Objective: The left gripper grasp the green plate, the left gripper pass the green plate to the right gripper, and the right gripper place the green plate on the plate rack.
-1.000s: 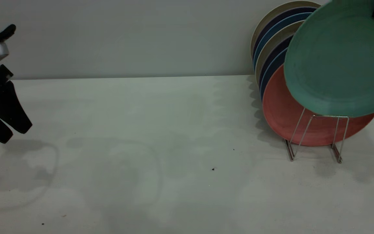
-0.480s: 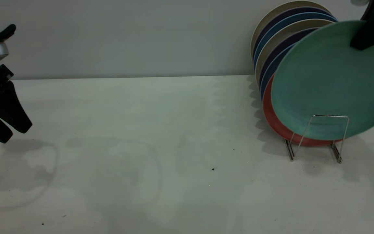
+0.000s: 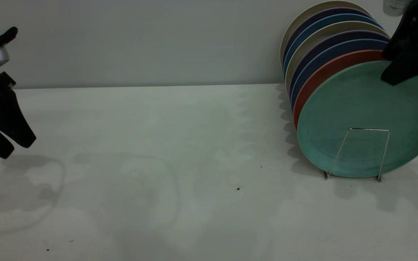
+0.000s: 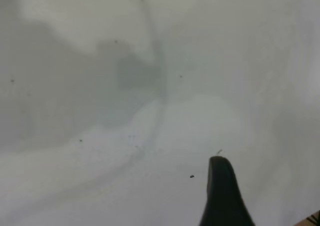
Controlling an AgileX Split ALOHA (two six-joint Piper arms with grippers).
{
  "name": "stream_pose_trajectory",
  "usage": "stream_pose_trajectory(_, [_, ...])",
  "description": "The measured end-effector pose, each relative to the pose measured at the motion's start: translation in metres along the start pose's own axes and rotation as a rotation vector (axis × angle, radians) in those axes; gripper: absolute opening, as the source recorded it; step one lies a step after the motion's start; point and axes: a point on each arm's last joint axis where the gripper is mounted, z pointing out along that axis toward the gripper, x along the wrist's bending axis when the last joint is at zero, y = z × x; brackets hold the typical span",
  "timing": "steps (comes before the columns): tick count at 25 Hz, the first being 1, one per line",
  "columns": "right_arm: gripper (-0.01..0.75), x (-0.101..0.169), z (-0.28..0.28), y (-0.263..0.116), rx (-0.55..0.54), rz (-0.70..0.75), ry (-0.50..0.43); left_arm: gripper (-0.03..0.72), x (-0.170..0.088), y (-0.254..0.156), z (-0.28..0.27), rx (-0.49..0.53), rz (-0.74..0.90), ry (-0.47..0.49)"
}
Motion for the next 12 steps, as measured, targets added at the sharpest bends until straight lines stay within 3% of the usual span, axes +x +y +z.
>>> stream_pose_trajectory(2, [0.590, 0.003, -0.006, 0.003, -0.010, 0.072, 0.024, 0.498, 0.001, 0.003, -0.003, 0.000, 0.010, 0.023])
stream_pose_trajectory(5, [0.650, 0.004, -0.030, 0.012, -0.033, 0.231, 0.019, 0.498, 0.004, 0.009, -0.016, 0.022, 0.021, 0.094])
stream_pose_trajectory(9, [0.629, 0.008, -0.075, 0.024, -0.061, 0.620, -0.027, 0.498, -0.001, 0.014, -0.044, 0.035, 0.022, 0.180])
stream_pose_trajectory(12, [0.578, 0.020, -0.101, 0.021, 0.017, 0.995, -0.006, 0.498, -0.015, 0.008, -0.074, -0.015, 0.025, 0.237])
